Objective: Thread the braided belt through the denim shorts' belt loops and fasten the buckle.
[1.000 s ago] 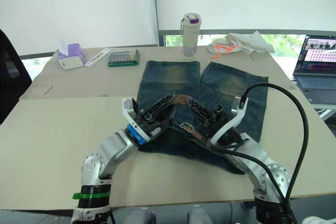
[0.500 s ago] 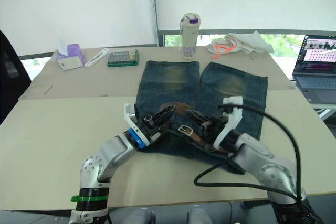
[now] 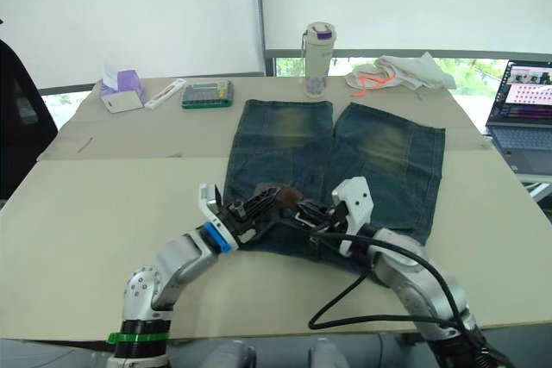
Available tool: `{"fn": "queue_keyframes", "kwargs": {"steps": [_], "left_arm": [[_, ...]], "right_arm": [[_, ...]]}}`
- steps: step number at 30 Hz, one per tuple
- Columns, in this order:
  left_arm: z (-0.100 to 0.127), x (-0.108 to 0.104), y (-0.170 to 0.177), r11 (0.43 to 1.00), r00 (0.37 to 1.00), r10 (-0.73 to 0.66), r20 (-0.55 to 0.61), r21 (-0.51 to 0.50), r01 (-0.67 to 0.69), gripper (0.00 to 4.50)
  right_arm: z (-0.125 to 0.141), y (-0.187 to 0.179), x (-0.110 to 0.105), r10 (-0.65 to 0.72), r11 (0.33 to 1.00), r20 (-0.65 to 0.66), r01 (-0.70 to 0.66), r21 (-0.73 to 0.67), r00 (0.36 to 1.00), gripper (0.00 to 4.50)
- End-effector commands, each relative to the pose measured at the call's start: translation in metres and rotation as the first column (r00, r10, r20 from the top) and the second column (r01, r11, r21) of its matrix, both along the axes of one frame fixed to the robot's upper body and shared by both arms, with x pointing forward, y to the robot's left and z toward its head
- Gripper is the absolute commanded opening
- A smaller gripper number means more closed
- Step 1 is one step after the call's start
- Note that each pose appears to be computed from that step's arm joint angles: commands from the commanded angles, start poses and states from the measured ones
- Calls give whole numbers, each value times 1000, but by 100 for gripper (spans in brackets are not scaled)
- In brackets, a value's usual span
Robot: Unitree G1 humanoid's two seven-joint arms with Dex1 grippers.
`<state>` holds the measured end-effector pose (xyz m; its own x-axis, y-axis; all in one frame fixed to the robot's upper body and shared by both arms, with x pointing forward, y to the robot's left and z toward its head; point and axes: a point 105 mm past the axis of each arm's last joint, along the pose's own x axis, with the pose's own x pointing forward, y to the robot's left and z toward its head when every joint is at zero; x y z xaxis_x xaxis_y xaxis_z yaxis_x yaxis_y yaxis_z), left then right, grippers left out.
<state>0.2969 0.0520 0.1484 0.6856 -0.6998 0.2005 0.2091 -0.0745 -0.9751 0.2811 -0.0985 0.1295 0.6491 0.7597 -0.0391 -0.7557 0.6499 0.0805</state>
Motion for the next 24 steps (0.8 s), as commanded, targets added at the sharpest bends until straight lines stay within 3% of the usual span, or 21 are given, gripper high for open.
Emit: {"fn": "queue_keyframes", "kwargs": {"steps": [1,5,10,20,24], "left_arm": [[33,-2,11,993,993,39,115,-113,-26,0],[33,1,15,992,992,59,113,-117,-45,0],[31,1,18,993,992,59,114,-113,-47,0],[29,-7,22,993,992,29,120,-114,-15,0],[26,-7,24,993,994,26,107,-113,-14,0]], "right_arm": [[-4,3,-12,64,994,-96,-54,96,993,147],[-4,-1,-19,94,992,-106,-84,99,990,284],[-10,-14,-7,28,999,-25,-29,-43,999,446],[6,3,-13,114,993,55,-115,25,992,446],[17,1,-7,83,994,93,-89,69,992,446]]}}
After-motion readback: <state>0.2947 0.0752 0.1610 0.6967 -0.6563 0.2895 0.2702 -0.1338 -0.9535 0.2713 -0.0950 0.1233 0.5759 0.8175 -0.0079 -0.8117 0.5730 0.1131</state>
